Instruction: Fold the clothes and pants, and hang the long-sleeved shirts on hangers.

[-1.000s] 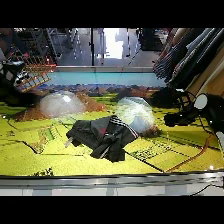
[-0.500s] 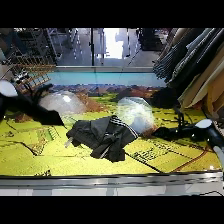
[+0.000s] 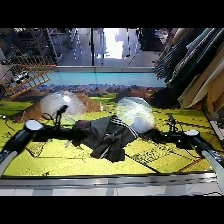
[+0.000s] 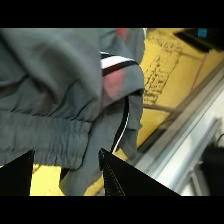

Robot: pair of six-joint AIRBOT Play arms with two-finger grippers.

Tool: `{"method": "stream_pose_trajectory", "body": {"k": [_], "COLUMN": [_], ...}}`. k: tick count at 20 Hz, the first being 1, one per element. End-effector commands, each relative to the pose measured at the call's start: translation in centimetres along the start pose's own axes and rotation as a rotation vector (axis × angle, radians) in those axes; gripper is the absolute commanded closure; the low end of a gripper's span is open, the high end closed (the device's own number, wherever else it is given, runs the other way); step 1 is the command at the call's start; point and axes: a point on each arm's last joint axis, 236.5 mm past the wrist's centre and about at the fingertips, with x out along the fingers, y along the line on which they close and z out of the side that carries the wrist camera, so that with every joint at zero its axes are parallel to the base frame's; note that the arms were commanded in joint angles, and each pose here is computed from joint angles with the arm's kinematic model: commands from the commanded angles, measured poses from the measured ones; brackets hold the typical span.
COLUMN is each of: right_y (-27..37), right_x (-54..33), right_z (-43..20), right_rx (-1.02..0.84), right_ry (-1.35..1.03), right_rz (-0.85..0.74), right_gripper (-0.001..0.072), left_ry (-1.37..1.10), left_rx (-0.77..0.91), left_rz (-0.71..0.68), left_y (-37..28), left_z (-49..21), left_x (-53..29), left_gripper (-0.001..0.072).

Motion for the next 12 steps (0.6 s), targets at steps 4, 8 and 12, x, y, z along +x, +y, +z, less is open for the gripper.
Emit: {"method": "stream_pose_trajectory", "body": {"k": [4, 8, 12], "right_y": [-1.0, -1.3, -1.7], "right_x": [3.1, 3.9, 4.3], "right_z": [-0.6, -0.1, -0.1], "right_rx": [0.048, 0.037, 0.042], "right_ry": [0.055, 0.062, 0.067], "right_rz": [0.004, -0.004, -0.007], "right_gripper": [0.0253, 0.0195, 0.0201], "left_ry": [0.059, 0.112, 0.145], "left_rx": [0.332, 0.380, 0.322], "left_rz": [0.202, 0.292, 0.295], "left_y": [-1.4, -0.1, 0.7], "left_z": [0.3, 1.8, 1.7], "left_x": [5.4, 7.1, 8.4], "left_gripper": [0.0071, -0.0008, 0.0024]}}
